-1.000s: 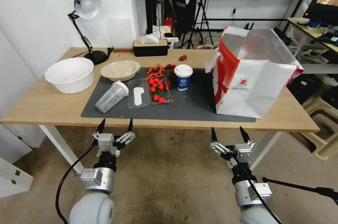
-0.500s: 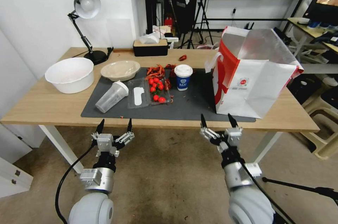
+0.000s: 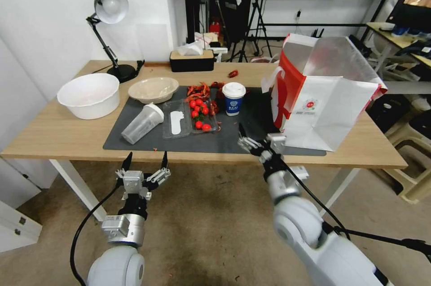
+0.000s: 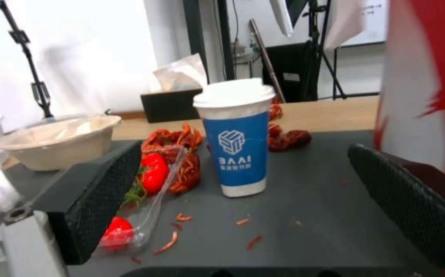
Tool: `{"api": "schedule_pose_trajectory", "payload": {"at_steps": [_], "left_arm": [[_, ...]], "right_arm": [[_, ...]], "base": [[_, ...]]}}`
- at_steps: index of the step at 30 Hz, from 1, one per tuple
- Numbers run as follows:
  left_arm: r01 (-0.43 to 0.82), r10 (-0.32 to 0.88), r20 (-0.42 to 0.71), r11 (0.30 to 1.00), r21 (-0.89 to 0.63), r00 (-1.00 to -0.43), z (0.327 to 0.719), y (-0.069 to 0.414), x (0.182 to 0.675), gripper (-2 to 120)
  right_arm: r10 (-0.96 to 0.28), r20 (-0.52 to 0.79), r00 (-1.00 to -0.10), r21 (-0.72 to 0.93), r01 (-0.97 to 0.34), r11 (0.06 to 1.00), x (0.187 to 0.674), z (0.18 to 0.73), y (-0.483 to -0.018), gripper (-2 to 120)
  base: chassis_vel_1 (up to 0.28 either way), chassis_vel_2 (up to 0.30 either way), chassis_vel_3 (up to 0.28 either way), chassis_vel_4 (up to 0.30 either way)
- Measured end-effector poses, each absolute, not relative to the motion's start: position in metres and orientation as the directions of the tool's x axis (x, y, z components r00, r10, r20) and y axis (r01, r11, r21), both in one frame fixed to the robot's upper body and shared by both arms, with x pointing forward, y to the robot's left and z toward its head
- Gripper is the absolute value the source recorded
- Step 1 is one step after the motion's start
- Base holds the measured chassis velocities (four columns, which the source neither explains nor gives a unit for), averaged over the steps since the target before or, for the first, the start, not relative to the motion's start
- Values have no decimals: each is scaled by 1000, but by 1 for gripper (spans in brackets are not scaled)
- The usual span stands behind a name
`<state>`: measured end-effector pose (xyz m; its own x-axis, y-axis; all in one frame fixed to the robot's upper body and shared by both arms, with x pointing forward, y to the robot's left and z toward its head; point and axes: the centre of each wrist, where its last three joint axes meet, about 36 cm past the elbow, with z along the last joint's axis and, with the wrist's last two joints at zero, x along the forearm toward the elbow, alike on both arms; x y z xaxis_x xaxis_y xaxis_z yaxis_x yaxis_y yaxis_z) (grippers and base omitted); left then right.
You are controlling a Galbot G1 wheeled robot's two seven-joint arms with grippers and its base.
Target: Pick up the trash from the table and place it into the takeout bag.
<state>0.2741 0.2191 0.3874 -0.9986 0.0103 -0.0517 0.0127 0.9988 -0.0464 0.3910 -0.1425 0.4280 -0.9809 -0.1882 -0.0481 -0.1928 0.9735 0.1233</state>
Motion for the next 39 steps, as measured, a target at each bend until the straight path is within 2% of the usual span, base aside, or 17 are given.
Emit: {"api": "schedule_pose_trajectory", "payload": {"at_steps": [7,14,39], "left_arm": [[10,7,-48,999,-44,-999,386,220,274,100],[7,5,-46,999,-43,-999,384,221,273,100],[2,0,-42,999,-41,-999,381,222,272,100]], "right_arm": [[-168,-4,-986,89,-167,982,430,416,-122,100],[-147,-15,-989,56,-148,987,472,417,-114,100],[-122,11,-992,51,-122,991,511,423,-101,100]], "base": [[0,0,0,0],[0,0,0,0],[0,0,0,0]]}}
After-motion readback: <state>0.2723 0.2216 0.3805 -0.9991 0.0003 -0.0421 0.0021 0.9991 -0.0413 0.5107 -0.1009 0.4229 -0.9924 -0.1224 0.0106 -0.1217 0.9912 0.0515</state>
